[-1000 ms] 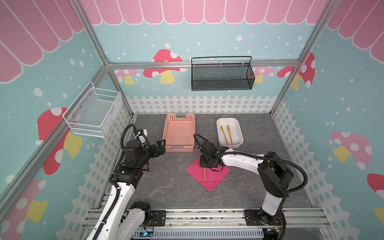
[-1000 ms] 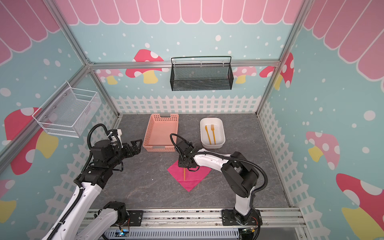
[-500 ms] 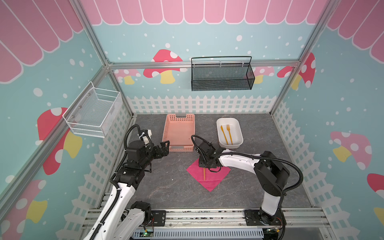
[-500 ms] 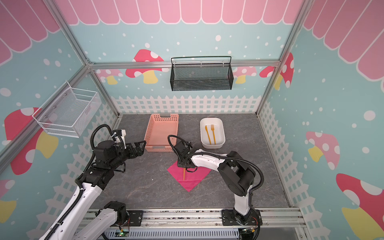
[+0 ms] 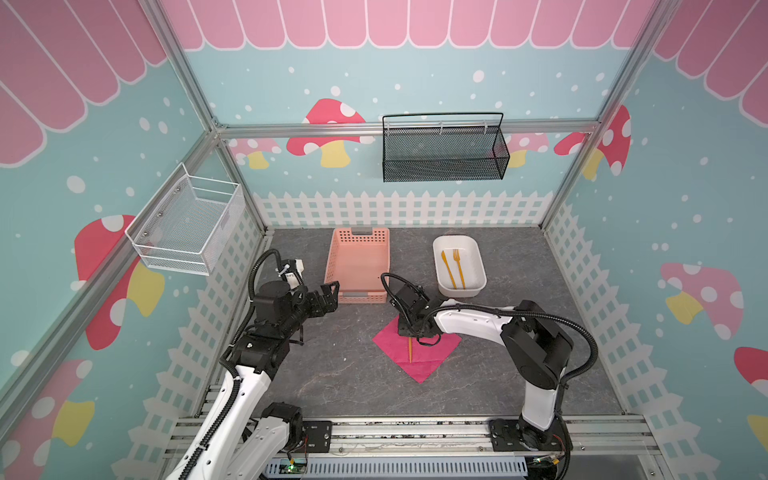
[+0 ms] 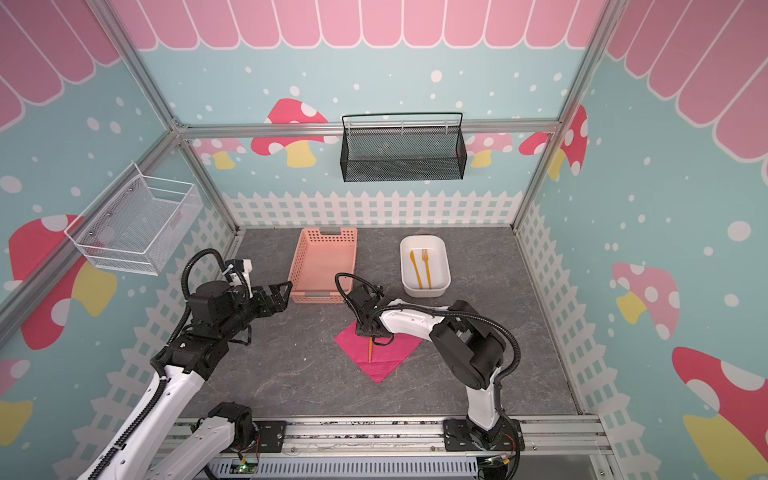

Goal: Place the utensils on the paper napkin and roll it up
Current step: 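Lower the yellow spoon onto the magenta napkin and open the right gripper, then move the right gripper back over the white tub, then lower the right gripper into the tub and grasp the yellow fork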

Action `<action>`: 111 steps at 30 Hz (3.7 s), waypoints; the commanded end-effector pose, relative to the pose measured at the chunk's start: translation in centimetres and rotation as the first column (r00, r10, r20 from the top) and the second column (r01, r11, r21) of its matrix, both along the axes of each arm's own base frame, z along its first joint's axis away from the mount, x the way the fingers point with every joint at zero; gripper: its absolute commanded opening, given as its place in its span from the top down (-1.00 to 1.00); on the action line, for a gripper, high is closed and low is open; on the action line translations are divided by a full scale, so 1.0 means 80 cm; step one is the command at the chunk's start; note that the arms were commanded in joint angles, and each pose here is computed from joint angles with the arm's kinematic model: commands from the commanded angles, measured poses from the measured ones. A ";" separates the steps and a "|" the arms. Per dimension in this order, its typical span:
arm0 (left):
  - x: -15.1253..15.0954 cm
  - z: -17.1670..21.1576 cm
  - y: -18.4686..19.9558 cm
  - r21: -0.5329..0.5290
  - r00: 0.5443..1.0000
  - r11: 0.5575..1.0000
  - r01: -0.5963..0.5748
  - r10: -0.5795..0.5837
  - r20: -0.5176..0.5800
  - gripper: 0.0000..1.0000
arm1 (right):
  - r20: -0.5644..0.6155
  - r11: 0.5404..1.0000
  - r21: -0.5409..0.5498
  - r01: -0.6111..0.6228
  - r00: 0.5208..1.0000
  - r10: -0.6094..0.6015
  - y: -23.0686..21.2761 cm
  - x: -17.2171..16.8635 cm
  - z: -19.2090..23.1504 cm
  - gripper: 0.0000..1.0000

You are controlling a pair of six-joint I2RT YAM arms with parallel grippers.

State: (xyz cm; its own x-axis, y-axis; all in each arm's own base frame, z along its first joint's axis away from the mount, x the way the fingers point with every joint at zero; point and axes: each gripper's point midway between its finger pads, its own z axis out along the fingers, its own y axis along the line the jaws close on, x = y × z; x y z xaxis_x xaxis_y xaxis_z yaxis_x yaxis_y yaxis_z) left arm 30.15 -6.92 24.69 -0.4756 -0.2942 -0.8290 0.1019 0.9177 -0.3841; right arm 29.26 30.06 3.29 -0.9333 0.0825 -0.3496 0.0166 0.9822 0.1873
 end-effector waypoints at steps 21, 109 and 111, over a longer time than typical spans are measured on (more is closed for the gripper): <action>-0.004 0.003 0.000 0.000 1.000 1.000 0.002 -0.002 0.014 -0.99 | 0.021 1.000 -0.023 -0.017 1.000 0.017 -0.002 -0.001 -0.012 0.89; 0.016 -0.031 0.025 0.194 0.996 0.980 -0.048 0.061 -0.065 -0.99 | 0.054 0.996 -0.082 -0.044 0.997 0.048 -0.239 0.304 0.031 0.48; 0.016 -0.030 0.026 0.190 0.996 0.980 -0.050 0.063 -0.063 -0.99 | 0.051 0.996 -0.082 -0.043 0.998 0.047 -0.239 0.308 0.027 0.49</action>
